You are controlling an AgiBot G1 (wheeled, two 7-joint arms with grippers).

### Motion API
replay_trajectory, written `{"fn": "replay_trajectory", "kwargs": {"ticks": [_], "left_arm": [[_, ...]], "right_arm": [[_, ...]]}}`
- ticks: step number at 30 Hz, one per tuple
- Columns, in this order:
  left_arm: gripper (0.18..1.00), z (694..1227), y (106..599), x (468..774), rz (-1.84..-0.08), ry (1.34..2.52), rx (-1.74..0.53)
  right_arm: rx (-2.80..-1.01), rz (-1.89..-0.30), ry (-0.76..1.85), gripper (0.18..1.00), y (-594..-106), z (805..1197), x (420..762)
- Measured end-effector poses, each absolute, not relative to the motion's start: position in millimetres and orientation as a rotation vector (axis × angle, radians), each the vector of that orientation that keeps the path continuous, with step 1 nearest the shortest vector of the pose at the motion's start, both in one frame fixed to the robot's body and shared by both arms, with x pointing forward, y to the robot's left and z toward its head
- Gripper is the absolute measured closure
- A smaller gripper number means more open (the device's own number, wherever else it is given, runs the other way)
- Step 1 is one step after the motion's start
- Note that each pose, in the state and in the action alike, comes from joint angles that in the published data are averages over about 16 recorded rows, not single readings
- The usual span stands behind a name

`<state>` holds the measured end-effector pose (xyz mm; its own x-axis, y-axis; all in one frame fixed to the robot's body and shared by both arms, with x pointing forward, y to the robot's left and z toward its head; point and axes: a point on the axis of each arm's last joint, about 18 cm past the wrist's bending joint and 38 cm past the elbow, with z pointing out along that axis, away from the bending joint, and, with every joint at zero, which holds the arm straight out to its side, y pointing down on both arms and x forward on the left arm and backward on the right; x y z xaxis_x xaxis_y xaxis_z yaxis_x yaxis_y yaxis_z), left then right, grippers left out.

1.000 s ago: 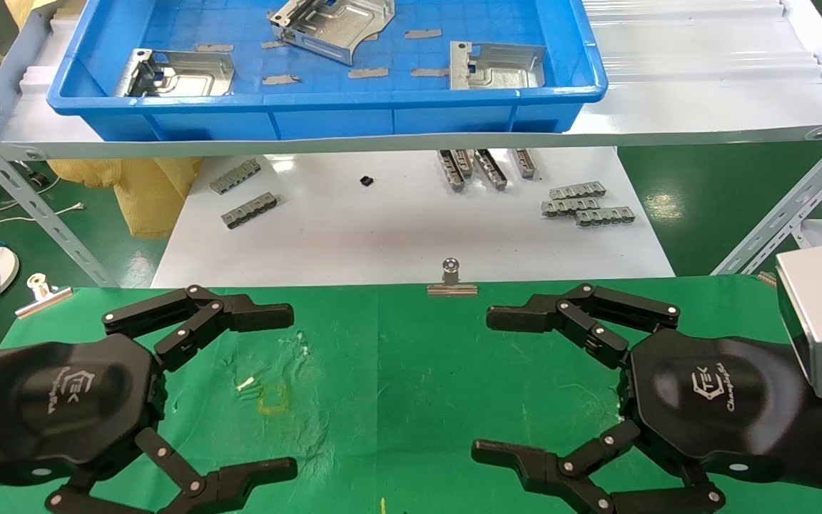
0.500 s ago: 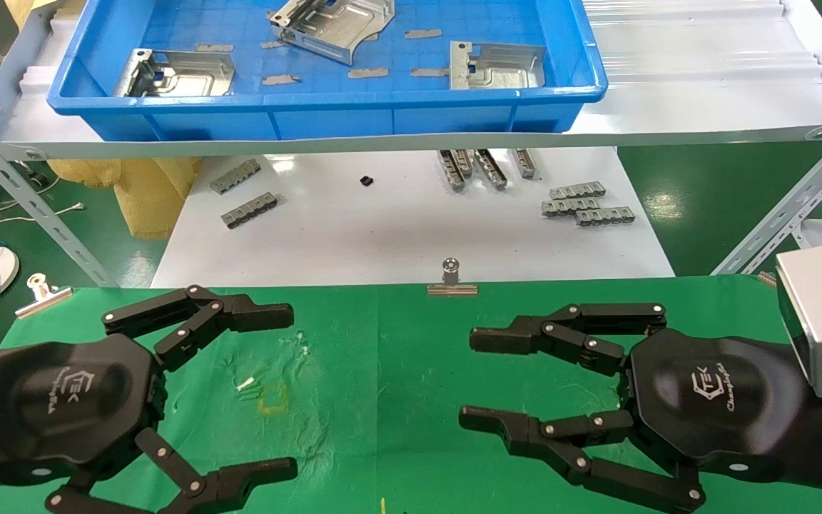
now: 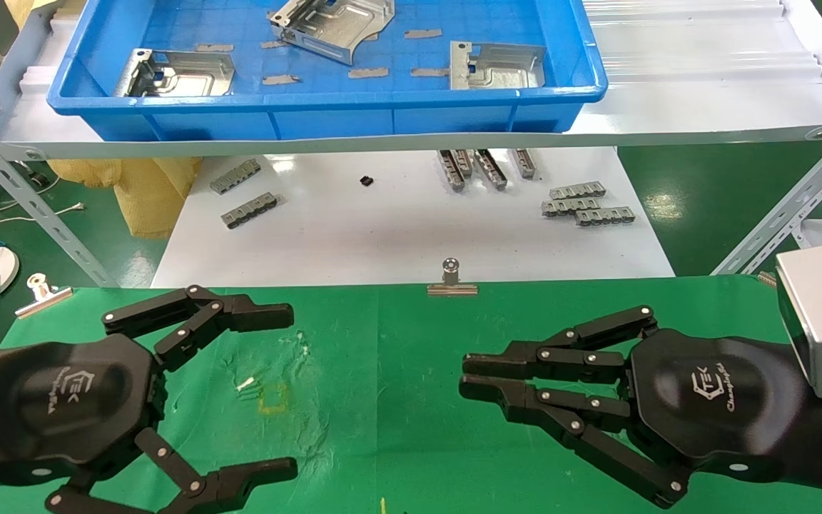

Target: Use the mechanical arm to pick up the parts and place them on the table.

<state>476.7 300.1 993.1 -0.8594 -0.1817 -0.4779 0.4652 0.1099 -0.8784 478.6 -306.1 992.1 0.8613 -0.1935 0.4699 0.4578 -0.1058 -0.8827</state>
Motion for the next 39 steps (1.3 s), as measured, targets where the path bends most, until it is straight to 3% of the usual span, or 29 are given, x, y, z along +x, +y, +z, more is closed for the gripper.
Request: {"fn": "replay_trajectory", "kwargs": {"ticks": [6,14,21,27,39], "left_arm": [[0.184,993.0,300.1,476.6,-1.800,1.920,0.275],[0.184,1000.2,297.7,478.8,-1.793,1.908,0.279],[0.184,1038.8,291.3,498.5,-1.751,1.840,0.260],[0.184,1099.4,286.5,536.7,-1.699,1.733,0.187],[0.184,1202.3,269.7,649.8,-1.571,1.530,-0.184]], "right_arm": [[-1.587,-0.556,-0.213,0.942,-306.1,992.1,478.6],[-1.587,-0.556,-0.213,0.979,-306.1,992.1,478.6],[-1.587,-0.556,-0.213,0.987,-306.1,992.1,478.6],[-1.587,-0.556,-0.213,0.987,-306.1,992.1,478.6],[-1.587,-0.556,-0.213,0.988,-306.1,992.1,478.7]]}}
